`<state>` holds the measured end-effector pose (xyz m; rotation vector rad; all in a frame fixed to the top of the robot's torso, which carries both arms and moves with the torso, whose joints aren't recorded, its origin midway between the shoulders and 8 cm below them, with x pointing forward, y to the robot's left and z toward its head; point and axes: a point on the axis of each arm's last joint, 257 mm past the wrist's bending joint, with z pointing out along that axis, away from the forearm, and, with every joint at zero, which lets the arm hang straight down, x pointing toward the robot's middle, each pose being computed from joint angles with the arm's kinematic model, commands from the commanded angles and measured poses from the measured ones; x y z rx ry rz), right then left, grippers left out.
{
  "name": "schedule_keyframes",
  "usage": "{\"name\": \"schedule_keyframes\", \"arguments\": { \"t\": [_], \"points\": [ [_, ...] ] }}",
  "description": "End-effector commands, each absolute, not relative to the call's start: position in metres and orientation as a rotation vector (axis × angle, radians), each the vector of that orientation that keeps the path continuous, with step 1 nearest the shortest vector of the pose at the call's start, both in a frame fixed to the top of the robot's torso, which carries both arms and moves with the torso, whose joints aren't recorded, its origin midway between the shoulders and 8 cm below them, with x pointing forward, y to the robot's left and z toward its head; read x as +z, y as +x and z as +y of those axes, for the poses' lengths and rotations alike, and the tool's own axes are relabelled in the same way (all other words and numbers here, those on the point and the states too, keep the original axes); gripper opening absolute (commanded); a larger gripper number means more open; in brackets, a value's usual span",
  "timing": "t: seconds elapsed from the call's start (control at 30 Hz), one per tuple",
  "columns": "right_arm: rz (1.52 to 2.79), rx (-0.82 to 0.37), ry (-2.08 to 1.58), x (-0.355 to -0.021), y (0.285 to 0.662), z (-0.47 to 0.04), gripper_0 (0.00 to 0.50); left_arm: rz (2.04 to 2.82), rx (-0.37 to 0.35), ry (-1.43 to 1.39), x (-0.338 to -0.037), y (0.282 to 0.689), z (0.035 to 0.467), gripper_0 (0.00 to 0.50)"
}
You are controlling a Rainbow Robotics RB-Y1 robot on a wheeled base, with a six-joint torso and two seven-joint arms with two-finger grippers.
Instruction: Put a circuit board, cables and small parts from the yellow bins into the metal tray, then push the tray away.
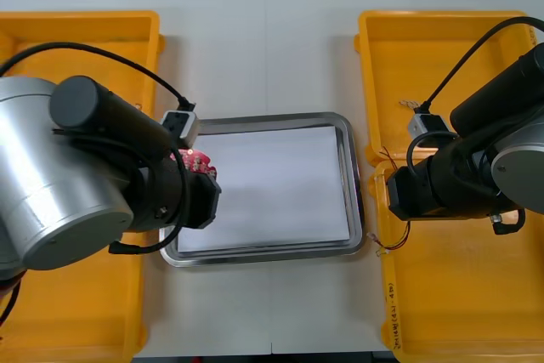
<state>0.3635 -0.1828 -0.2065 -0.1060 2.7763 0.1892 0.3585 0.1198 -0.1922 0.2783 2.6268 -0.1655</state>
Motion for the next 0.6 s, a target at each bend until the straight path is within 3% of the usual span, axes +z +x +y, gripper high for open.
{"name": "schedule_keyframes", "arguments": {
  "t": [0.03, 0.6],
  "points": [
    [2.745, 0.178, -0.193, -0.198, 0.367, -0.175, 0.0, 2.626, -0.165, 0.328, -0.2, 0.358, 0.091, 0.0],
    [2.745, 0.178, -0.195, -0.198, 0.367, -0.175, 0.0, 2.741, -0.07, 0.303, -0.251, 0.357, 0.079, 0.0]
  ]
}}
